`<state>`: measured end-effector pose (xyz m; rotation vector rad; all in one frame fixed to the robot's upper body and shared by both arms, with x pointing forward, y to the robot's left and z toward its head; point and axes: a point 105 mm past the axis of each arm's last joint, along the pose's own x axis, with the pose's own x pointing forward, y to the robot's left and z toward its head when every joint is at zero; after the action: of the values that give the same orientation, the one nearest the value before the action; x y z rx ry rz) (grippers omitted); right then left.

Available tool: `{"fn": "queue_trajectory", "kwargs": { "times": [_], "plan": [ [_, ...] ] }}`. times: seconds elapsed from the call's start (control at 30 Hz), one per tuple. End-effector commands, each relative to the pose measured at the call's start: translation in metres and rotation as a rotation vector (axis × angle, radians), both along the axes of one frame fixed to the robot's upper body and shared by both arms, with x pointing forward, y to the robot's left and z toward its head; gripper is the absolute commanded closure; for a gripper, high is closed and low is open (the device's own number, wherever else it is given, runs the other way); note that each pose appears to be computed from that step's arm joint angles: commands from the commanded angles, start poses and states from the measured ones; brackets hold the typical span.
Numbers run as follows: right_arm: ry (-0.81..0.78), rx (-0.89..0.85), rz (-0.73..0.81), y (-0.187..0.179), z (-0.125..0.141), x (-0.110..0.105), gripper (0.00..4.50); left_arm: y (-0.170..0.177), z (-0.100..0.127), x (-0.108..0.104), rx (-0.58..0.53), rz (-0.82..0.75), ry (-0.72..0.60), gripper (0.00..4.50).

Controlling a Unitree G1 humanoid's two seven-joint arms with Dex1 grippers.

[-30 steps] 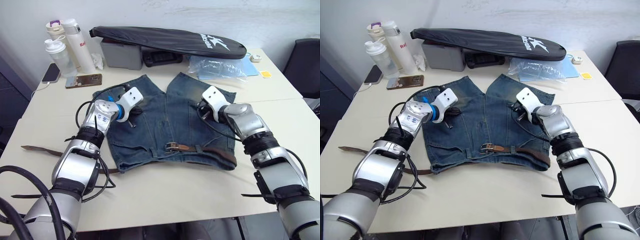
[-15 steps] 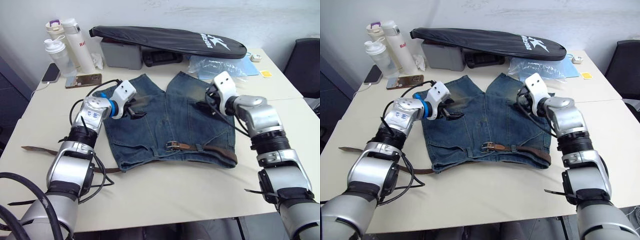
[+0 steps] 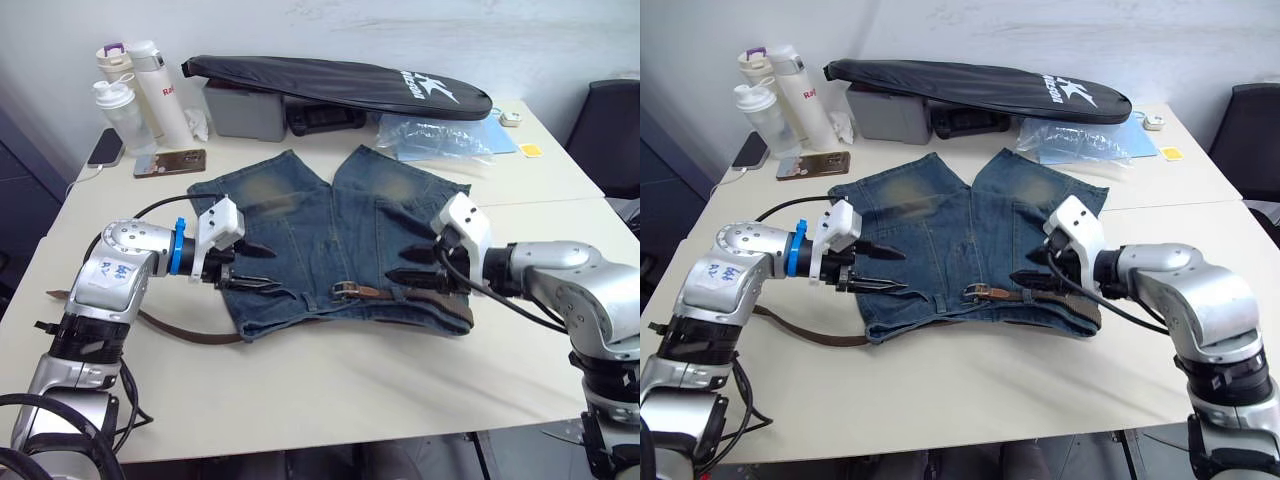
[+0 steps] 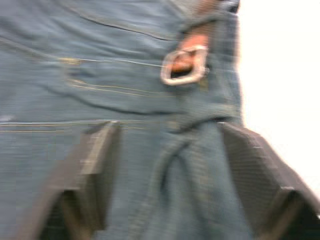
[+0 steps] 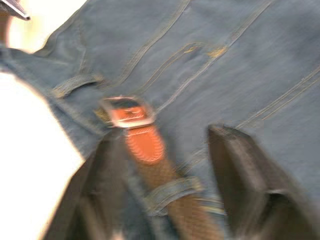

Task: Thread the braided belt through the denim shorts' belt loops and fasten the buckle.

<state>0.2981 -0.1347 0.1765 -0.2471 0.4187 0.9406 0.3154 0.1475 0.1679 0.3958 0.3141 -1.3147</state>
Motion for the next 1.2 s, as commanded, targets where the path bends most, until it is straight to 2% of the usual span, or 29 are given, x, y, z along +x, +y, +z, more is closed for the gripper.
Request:
{"fn": "queue_trajectory", "kwargs": {
  "times": [0.03, 0.1, 0.17, 0.3, 0.43, 0.53, 0.7, 0.83, 0.9, 0.97, 1.03, 1.13, 1.2],
  "plan": [
    [-0.016, -0.017, -0.035, -0.007, -0.004, -0.002, 3.64, 0.000, -0.010, -0.009, 0.069, -0.055, -0.019, 2.92],
    [0.007, -0.023, -0.053, -0.008, -0.013, -0.001, 4.43, -0.001, -0.016, -0.013, 0.086, -0.076, -0.005, 3.62],
    [0.053, -0.027, -0.073, -0.011, -0.026, -0.002, 4.50, 0.004, -0.029, -0.022, 0.129, -0.123, 0.028, 4.40],
    [0.128, -0.052, -0.129, -0.021, -0.051, -0.006, 4.50, 0.017, -0.055, -0.025, 0.225, -0.147, 0.043, 4.40],
    [0.219, -0.144, -0.142, -0.034, -0.081, -0.020, 4.50, 0.018, -0.081, -0.043, 0.311, -0.248, 0.062, 4.40],
    [0.290, -0.199, -0.184, -0.045, -0.102, -0.030, 4.50, 0.031, -0.108, -0.047, 0.443, -0.298, 0.042, 4.40],
    [0.337, -0.283, -0.214, -0.058, -0.120, -0.038, 4.50, 0.032, -0.125, -0.044, 0.522, -0.343, -0.021, 4.40],
    [0.285, -0.201, -0.170, -0.045, -0.102, -0.035, 4.50, 0.026, -0.118, -0.042, 0.452, -0.327, -0.014, 4.40],
    [0.221, -0.122, -0.122, -0.034, -0.080, -0.032, 4.50, 0.026, -0.102, -0.033, 0.378, -0.277, -0.016, 4.40],
    [0.154, -0.041, -0.069, -0.025, -0.053, -0.030, 4.50, 0.020, -0.073, -0.024, 0.214, -0.215, 0.007, 4.40],
    [0.122, -0.017, -0.049, -0.024, -0.037, -0.031, 4.50, 0.015, -0.048, -0.020, 0.104, -0.204, 0.015, 4.40],
    [0.118, -0.052, -0.058, -0.032, -0.031, -0.032, 4.50, 0.011, -0.030, -0.020, 0.052, -0.224, 0.010, 4.40],
    [0.120, -0.111, -0.088, -0.041, -0.034, -0.032, 4.50, 0.005, -0.026, -0.023, 0.050, -0.254, 0.011, 4.40]
  ]
}}
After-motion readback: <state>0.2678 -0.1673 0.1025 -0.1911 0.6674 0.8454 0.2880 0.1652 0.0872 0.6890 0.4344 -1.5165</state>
